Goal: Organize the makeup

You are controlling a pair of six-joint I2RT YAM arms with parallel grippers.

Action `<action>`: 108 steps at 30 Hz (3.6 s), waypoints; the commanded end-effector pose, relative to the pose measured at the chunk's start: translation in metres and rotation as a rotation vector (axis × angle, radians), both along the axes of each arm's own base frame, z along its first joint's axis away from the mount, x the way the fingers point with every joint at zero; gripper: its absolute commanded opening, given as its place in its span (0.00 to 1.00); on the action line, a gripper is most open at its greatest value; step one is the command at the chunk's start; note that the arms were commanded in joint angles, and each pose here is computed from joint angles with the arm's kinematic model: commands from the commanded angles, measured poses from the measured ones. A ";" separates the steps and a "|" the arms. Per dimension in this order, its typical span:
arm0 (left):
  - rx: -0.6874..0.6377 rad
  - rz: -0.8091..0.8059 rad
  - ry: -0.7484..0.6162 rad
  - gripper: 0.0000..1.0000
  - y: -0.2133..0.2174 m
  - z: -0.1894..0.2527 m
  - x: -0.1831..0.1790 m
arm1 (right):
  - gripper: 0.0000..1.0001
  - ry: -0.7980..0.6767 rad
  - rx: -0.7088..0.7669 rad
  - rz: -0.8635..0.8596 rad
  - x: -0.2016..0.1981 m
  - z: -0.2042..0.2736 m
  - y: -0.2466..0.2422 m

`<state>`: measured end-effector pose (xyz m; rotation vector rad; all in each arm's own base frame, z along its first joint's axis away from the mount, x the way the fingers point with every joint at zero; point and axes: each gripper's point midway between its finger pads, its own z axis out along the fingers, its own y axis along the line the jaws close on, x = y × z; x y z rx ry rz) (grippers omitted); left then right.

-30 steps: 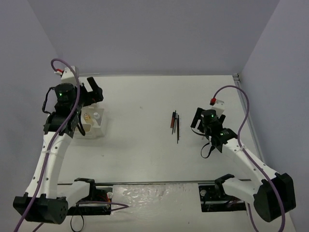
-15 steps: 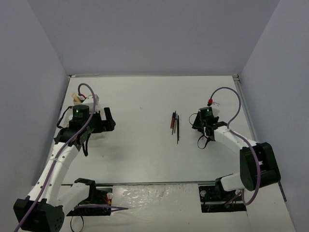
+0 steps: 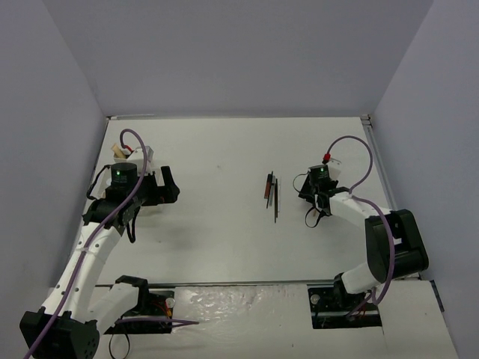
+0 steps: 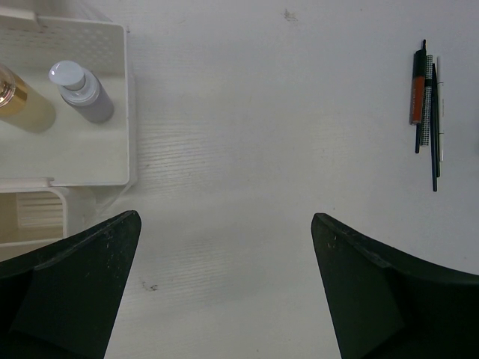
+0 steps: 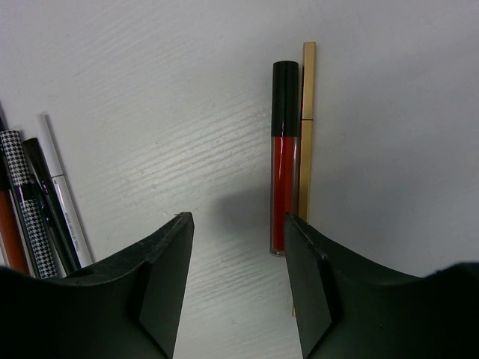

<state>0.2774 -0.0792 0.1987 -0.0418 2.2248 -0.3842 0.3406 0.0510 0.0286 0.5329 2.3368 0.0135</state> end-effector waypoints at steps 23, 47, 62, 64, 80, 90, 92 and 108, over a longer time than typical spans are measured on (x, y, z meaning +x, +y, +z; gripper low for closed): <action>-0.013 -0.009 -0.107 0.97 -0.003 0.033 0.012 | 0.30 -0.006 -0.007 -0.036 0.022 -0.016 -0.004; -0.394 -0.195 -0.156 0.97 -0.086 0.110 -0.004 | 0.00 -0.664 0.185 0.592 -0.017 0.178 0.169; -0.500 -0.256 -0.215 0.95 -0.159 0.141 -0.013 | 0.00 -0.916 0.386 0.905 -0.095 0.252 0.275; -0.487 -0.257 -0.218 0.92 -0.164 0.138 -0.014 | 0.00 -0.919 0.397 0.917 -0.098 0.255 0.279; -0.396 -0.266 -0.244 0.35 -0.196 0.125 -0.013 | 0.00 -0.921 0.434 0.944 -0.109 0.255 0.290; -0.369 -0.288 -0.278 0.00 -0.199 0.127 -0.016 | 0.27 -0.910 0.432 0.936 -0.108 0.253 0.289; -0.340 -0.286 -0.282 0.00 -0.196 0.125 -0.016 | 0.45 -0.906 0.427 0.931 -0.108 0.253 0.288; 0.172 0.178 -0.449 0.01 -0.022 0.141 0.078 | 0.95 -0.783 0.227 0.790 -0.093 0.222 0.243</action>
